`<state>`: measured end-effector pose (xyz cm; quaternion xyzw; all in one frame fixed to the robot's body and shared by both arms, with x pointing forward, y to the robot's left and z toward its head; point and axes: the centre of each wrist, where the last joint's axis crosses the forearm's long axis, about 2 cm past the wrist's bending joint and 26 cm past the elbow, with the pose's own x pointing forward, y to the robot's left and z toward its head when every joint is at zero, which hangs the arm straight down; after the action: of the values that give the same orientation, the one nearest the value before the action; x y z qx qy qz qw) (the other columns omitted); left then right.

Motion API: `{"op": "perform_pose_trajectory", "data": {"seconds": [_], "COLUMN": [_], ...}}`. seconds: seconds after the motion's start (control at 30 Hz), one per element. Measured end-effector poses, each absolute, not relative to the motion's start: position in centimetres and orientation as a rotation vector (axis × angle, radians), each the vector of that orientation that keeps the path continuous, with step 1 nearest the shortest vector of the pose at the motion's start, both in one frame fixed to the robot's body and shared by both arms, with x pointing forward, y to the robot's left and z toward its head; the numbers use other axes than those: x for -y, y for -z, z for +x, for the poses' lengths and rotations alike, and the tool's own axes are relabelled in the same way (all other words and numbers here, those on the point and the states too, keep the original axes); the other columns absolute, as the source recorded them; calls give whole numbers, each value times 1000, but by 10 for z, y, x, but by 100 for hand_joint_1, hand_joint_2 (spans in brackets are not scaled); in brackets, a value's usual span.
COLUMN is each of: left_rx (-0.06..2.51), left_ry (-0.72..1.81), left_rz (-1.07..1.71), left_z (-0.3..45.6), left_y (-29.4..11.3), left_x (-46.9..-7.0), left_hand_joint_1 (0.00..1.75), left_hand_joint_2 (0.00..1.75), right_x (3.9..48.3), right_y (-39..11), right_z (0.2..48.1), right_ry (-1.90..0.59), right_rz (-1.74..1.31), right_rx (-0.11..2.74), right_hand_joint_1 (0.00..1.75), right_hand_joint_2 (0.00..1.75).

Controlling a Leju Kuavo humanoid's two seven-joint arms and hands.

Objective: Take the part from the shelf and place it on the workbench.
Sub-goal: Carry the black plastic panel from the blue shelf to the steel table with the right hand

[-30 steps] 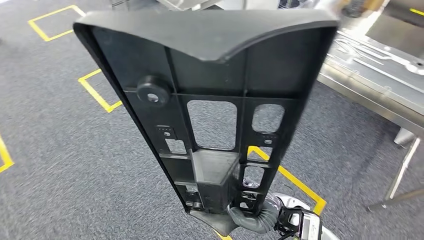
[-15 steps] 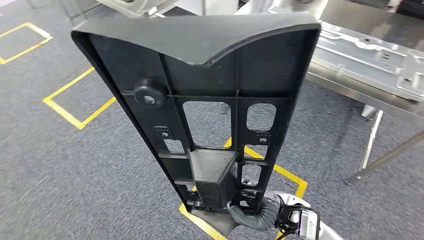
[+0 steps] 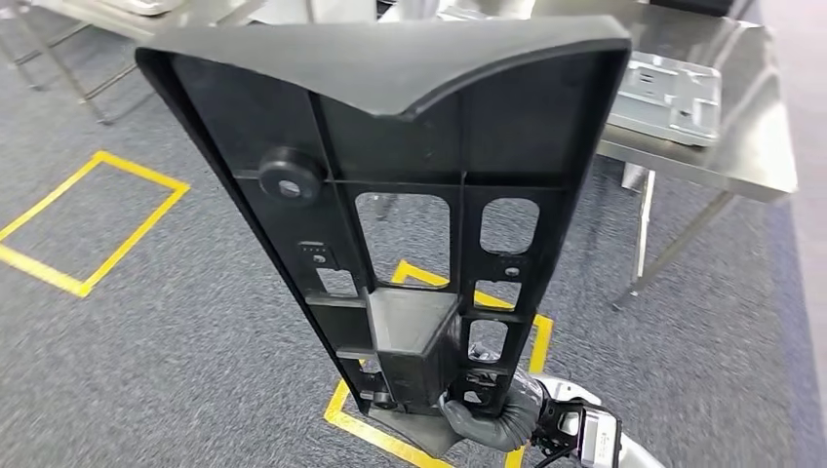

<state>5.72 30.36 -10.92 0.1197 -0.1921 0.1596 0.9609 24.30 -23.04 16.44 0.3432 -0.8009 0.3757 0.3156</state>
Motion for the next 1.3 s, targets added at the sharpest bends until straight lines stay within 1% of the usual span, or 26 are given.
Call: {"op": "perform_pose_trajectory", "data": {"seconds": [0.8, 1.3], "left_rx": [387, 396], "left_ry": [-355, -332], "left_rz": [237, 196], "left_z": [57, 60], "left_y": [109, 109], "left_x": [-303, -305], "left_hand_joint_1": [0, 0], "left_hand_joint_2": [175, 175], "right_x": [232, 230], "right_y": [-167, -169], "right_z": [246, 246], "right_ry": [-1003, -985], "right_rz": [907, 890], "right_rx": [2110, 2137], "right_hand_joint_1": [175, 175], "right_hand_joint_2": [175, 175]}}
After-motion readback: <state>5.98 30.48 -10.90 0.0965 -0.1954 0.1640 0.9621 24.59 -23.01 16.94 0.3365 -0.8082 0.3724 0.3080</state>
